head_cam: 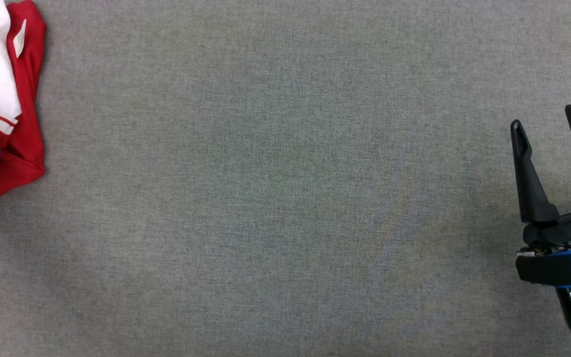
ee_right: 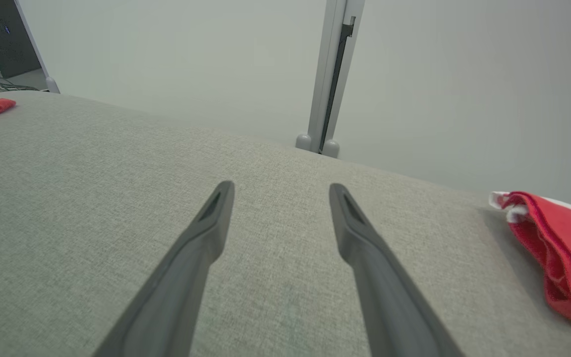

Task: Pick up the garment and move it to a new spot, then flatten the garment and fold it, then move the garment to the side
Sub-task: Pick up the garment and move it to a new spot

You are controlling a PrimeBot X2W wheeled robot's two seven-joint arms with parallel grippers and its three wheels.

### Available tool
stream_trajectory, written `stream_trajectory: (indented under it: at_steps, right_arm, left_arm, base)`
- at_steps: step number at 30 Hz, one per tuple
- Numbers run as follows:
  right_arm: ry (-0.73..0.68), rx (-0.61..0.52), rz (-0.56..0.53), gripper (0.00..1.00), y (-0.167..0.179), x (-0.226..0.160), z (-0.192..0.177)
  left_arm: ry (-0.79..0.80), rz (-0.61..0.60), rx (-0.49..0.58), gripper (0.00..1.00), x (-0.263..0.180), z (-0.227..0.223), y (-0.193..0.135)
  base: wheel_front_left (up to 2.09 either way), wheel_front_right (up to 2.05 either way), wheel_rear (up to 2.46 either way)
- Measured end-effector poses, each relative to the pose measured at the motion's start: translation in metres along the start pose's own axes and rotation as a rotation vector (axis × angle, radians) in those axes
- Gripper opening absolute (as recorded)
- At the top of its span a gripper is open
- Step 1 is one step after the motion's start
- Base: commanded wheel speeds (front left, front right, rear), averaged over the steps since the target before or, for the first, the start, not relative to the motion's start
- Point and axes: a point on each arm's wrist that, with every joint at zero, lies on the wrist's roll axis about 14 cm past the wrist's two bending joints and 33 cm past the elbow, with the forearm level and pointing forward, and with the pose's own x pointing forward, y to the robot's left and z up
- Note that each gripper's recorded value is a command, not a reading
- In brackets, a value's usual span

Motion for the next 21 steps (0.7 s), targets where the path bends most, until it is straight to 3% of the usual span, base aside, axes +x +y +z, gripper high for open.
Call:
stream_trajectory:
  at_steps: [8,9,10,11,12,21]
  right_arm:
    - [-0.019,-0.009,0.024,1.00,0.006,0.002,0.011]
    - [-0.020,-0.010,0.025,1.00,0.007,0.001,0.012]
    - [-0.018,-0.011,0.027,1.00,0.007,0.001,0.013]
    - [-0.020,-0.011,0.028,1.00,0.007,0.000,0.014]
    - [-0.020,-0.011,0.028,1.00,0.007,-0.001,0.015]
    - [-0.044,0.001,0.005,1.00,0.004,-0.011,0.026]
  left_arm:
    - [0.198,-0.005,-0.032,1.00,-0.009,-0.026,0.001]
    - [0.225,-0.009,-0.036,0.91,-0.010,-0.029,0.000]
    - [0.249,-0.013,-0.044,0.49,-0.012,-0.031,-0.002]
    - [0.270,-0.015,-0.046,0.16,-0.013,-0.033,-0.002]
    - [0.287,-0.018,-0.043,0.00,-0.014,-0.034,-0.003]
    - [0.194,-0.048,-0.046,0.00,-0.020,-0.012,-0.010]
  base:
    - [0.00,0.00,0.00]
    - [0.00,0.00,0.00]
    - [0.00,0.00,0.00]
    - [0.00,0.00,0.00]
    - [0.00,0.00,0.00]
    - [0.00,0.00,0.00]
